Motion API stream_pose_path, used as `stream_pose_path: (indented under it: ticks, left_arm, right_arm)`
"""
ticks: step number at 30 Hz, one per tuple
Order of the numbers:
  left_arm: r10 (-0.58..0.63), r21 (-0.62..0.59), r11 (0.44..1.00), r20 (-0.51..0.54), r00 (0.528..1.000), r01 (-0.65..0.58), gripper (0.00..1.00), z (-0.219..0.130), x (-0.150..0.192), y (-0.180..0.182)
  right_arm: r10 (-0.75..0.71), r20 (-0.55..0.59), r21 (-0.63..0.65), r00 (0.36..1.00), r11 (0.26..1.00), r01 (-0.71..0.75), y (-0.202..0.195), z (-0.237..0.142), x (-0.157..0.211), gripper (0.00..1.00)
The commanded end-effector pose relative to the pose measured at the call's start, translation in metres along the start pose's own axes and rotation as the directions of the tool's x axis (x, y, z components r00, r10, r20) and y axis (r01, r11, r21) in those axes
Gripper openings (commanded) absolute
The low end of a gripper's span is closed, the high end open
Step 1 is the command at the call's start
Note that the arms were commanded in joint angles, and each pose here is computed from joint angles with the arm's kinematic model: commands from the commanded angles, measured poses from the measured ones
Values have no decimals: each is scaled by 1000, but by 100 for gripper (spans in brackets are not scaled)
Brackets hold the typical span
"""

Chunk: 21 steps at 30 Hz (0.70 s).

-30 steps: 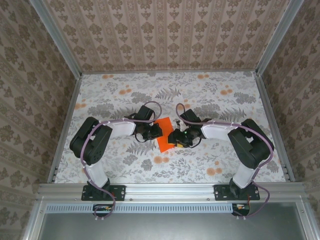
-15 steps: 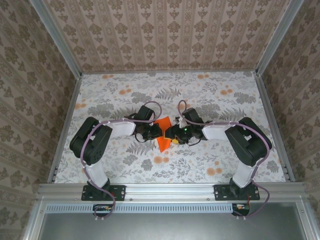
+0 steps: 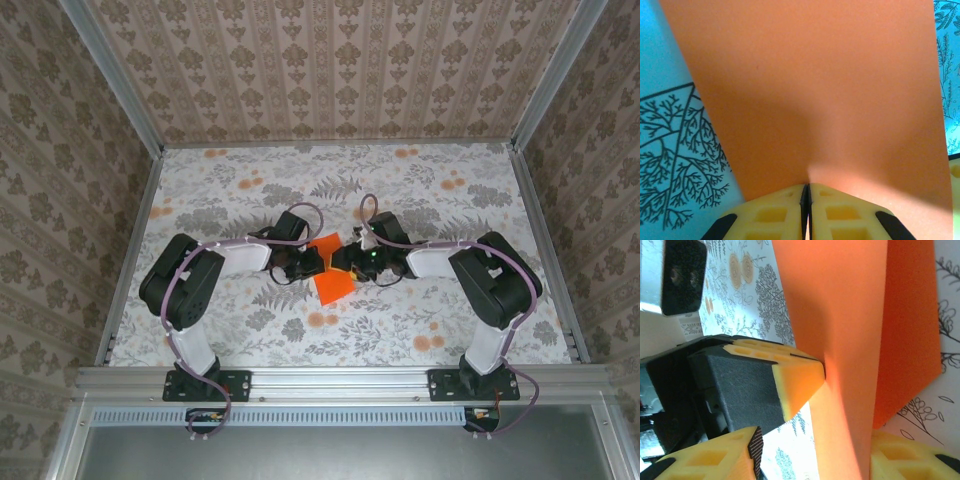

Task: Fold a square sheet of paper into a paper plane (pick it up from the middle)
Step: Third fold the triangle at the center of the table.

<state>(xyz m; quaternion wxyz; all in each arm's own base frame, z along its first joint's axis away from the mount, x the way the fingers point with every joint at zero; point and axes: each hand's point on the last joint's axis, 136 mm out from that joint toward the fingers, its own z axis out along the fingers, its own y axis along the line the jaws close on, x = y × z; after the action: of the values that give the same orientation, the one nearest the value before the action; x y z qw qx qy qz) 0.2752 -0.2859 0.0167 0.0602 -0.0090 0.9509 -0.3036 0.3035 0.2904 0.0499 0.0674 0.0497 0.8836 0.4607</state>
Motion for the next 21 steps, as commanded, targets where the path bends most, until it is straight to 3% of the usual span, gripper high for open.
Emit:
stream_pose_path:
  ticks: [1, 14, 21]
  left_arm:
    - [-59, -125, 991, -62, 996, 51, 12, 16, 23, 41]
    - [-52, -109, 993, -59, 997, 45, 11, 17, 21, 38]
    - [-46, -104, 994, -57, 997, 39, 11, 15, 21, 37]
  right_arm:
    - [71, -55, 30, 996, 997, -69, -12, -5, 20, 49]
    - [167, -24, 134, 986, 978, -163, -29, -27, 37, 23]
    - [189, -6, 172, 982, 968, -185, -38, -31, 37, 19]
